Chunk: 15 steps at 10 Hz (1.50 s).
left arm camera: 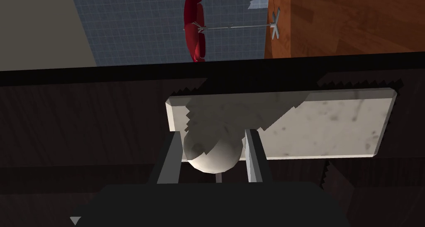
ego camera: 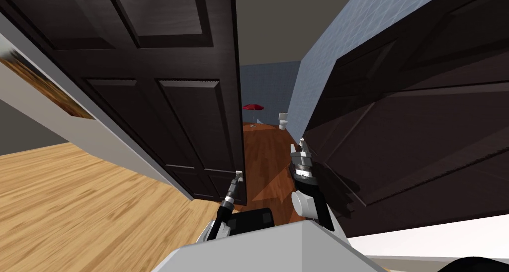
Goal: Push the door open
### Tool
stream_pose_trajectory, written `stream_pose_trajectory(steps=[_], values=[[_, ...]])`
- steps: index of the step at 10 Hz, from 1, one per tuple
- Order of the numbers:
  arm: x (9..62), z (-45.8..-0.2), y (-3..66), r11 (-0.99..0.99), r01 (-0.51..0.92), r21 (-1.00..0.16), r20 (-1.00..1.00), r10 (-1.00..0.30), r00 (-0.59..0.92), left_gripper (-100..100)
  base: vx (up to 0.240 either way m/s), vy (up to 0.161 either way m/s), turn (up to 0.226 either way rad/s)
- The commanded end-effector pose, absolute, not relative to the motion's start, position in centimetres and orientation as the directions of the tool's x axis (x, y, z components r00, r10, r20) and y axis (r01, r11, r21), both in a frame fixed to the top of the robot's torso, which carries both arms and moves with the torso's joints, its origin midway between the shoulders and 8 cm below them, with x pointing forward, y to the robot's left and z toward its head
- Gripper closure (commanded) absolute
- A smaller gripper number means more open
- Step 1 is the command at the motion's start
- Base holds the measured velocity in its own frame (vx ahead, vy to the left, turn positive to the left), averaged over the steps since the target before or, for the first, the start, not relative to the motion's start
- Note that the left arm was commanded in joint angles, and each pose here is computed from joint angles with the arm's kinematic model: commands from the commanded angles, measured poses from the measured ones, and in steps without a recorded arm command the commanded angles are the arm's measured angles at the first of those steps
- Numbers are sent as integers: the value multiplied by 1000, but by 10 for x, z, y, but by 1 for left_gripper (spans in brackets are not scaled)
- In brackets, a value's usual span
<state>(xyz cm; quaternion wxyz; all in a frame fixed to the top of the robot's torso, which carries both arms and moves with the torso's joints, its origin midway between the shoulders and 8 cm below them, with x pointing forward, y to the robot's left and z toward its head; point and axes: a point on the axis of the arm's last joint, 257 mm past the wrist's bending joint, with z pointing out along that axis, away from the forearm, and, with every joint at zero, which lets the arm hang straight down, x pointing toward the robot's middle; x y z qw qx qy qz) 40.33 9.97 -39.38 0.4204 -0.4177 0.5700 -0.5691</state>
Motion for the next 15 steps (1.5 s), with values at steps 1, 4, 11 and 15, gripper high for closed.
stream_pose_trajectory(steps=[1,4,11,15], values=[[404,-392,100,1,8,-1000,-3,-955,-297,100,0,0,0],[409,-396,120,22,1,-1000,-22,-964,-267,100,116,-56,37],[423,-396,171,54,2,-999,-54,-983,-174,100,171,-93,55],[426,-394,185,51,4,-999,-51,-989,-139,-100,66,-56,98]])
